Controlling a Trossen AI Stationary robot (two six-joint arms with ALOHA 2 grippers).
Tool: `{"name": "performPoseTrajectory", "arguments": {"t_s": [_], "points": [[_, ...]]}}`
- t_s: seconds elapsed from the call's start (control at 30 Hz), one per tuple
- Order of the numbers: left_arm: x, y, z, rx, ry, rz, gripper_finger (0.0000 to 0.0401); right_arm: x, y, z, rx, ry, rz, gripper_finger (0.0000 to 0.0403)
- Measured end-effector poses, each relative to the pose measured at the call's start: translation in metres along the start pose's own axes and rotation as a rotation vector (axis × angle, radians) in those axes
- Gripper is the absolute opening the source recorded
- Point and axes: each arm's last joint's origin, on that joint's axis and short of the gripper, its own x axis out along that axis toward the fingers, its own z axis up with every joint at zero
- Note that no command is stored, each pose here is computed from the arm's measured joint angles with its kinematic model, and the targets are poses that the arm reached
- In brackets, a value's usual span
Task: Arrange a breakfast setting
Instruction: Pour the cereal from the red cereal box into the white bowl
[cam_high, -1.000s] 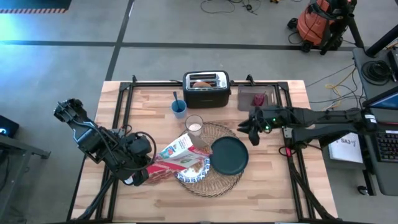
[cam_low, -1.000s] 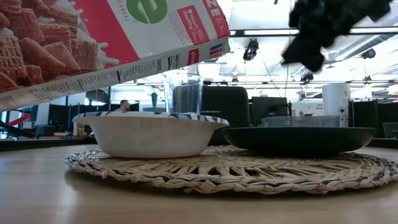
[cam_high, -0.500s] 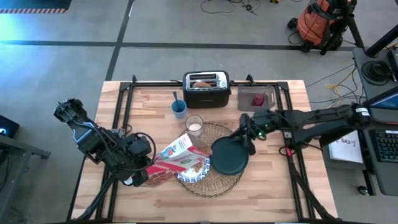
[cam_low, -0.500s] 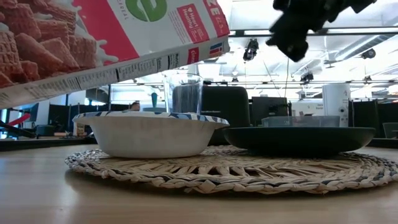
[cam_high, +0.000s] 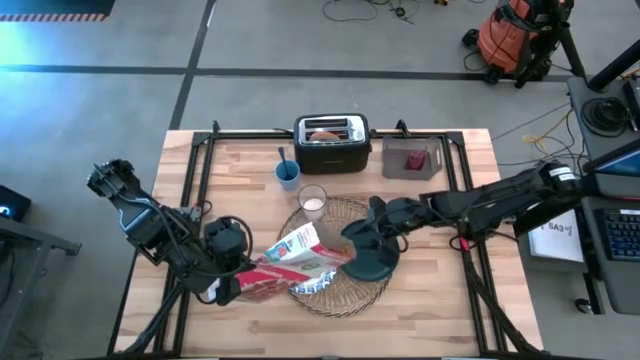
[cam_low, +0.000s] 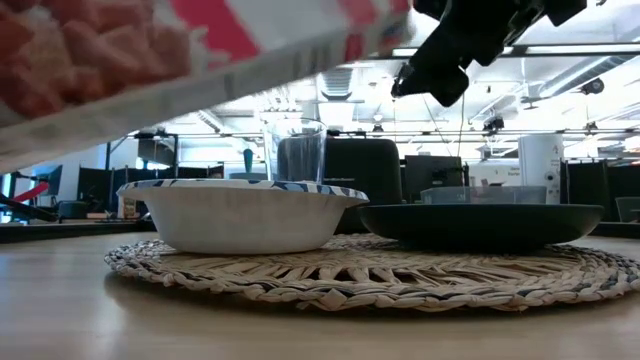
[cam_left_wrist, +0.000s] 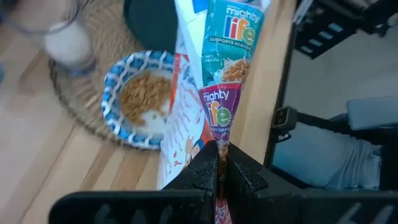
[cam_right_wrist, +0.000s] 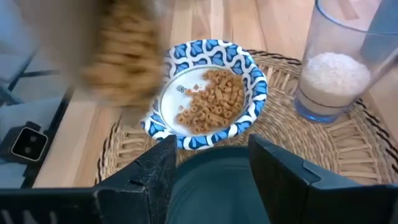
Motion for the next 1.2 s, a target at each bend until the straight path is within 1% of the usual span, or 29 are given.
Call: {"name": "performPoseTrajectory", "arguments": {"t_s": [0.13, 0.37, 0.47, 0.6, 0.8, 1.0, 1.1, 1.2], "points": [[0.0, 0.0, 0.001, 0.017, -0.035, 0.016, 0.0, 0.004, 0.001, -0.002, -0.002, 0.01, -0.013, 0.0187], [0.0, 0.001, 0.002, 0.019, -0.064, 0.038, 0.0, 0.004, 0.009, -0.002, -0.02, -0.002, 0.013, 0.0187], [0.0, 0.0, 0.003, 0.015, -0.078, 0.037, 0.0, 0.004, 0.012, 0.002, -0.036, -0.053, 0.019, 0.0187], [0.0, -0.001, 0.004, 0.008, -0.099, 0.029, 0.0, 0.004, 0.014, 0.007, -0.048, -0.126, -0.021, 0.0187], [-0.001, -0.004, 0.006, 0.039, -0.117, -0.004, 0.0, 0.004, 0.017, 0.014, -0.065, -0.204, -0.001, 0.0187], [-0.006, -0.005, 0.008, 0.033, -0.125, -0.021, 0.0, 0.001, 0.019, 0.022, -0.116, -0.299, 0.012, 0.0187], [-0.006, -0.005, 0.009, 0.032, -0.127, -0.021, 0.0, 0.001, 0.02, 0.023, -0.138, -0.303, 0.038, 0.0184], [-0.008, -0.005, 0.01, 0.03, -0.131, -0.024, 0.0, 0.001, 0.022, 0.023, -0.152, -0.299, 0.103, 0.0177]]}}
